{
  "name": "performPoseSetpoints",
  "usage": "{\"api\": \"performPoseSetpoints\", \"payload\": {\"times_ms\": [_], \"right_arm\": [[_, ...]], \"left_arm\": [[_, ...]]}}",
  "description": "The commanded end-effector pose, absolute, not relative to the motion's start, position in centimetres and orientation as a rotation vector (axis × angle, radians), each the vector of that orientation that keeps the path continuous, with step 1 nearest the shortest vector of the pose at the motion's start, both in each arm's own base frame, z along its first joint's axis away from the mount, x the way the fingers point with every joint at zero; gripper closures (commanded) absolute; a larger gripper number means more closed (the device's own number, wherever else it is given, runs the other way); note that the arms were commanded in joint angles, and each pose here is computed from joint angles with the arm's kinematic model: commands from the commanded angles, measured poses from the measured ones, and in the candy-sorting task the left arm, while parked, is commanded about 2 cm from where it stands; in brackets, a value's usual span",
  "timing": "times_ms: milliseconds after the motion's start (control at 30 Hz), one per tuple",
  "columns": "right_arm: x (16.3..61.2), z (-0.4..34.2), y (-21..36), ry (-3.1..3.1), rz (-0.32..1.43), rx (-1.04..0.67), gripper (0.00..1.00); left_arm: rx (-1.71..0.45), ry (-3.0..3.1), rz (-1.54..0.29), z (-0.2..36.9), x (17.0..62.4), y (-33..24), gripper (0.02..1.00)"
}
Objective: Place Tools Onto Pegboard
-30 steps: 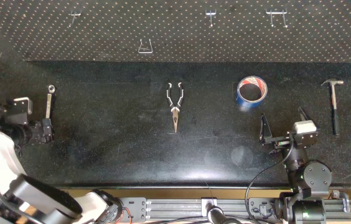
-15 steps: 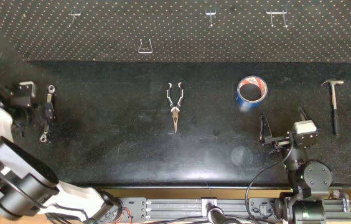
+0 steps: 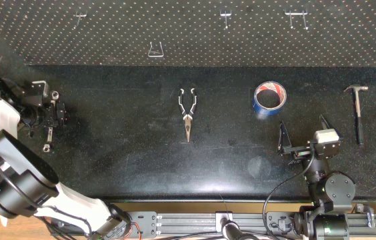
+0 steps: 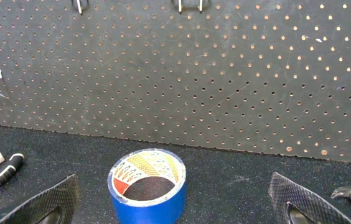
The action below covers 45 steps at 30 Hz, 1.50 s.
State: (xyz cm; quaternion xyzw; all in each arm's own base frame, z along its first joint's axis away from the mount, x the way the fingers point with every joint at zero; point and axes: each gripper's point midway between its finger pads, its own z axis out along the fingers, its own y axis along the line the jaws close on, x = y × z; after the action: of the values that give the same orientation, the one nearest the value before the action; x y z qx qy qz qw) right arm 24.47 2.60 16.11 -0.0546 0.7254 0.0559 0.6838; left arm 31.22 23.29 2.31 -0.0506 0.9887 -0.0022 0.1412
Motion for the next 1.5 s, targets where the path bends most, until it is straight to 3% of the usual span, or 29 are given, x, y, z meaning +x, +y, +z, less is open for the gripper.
{"api": "performPoseSetpoints", "payload": {"times_ms": [33,333,400,500,733,867,1033,1300,1500], "right_arm": [[24.4,16.0,2.7,1.627,0.113,-0.138,0.007],[24.4,16.0,2.7,1.627,0.113,-0.138,0.009],[24.4,16.0,2.7,1.627,0.113,-0.138,0.009],[24.4,16.0,2.7,1.627,0.113,-0.138,0.009],[24.4,16.0,2.7,1.627,0.113,-0.138,0.009],[24.4,16.0,2.7,1.627,0.113,-0.138,0.009],[24.4,16.0,2.7,1.627,0.113,-0.138,0.009],[24.4,16.0,2.7,1.627,0.113,-0.138,0.009],[24.4,16.0,2.7,1.627,0.113,-0.138,0.009]], "left_arm": [[-0.159,2.834,-0.013,2.2,32.1,23.7,0.025],[-0.161,2.843,-0.023,1.6,32.0,23.7,0.038],[-0.162,2.845,-0.025,1.6,32.0,23.6,0.154],[-0.161,2.845,-0.025,1.6,32.0,23.6,0.233],[-0.163,2.851,-0.033,1.5,31.9,23.5,0.748],[-0.163,2.851,-0.033,1.5,31.8,23.5,0.897],[-0.162,2.847,-0.029,1.5,31.9,23.6,0.989],[-0.148,2.812,0.022,2.3,32.7,24.2,0.989],[-0.164,2.698,0.136,8.0,33.5,24.5,0.989]]}}
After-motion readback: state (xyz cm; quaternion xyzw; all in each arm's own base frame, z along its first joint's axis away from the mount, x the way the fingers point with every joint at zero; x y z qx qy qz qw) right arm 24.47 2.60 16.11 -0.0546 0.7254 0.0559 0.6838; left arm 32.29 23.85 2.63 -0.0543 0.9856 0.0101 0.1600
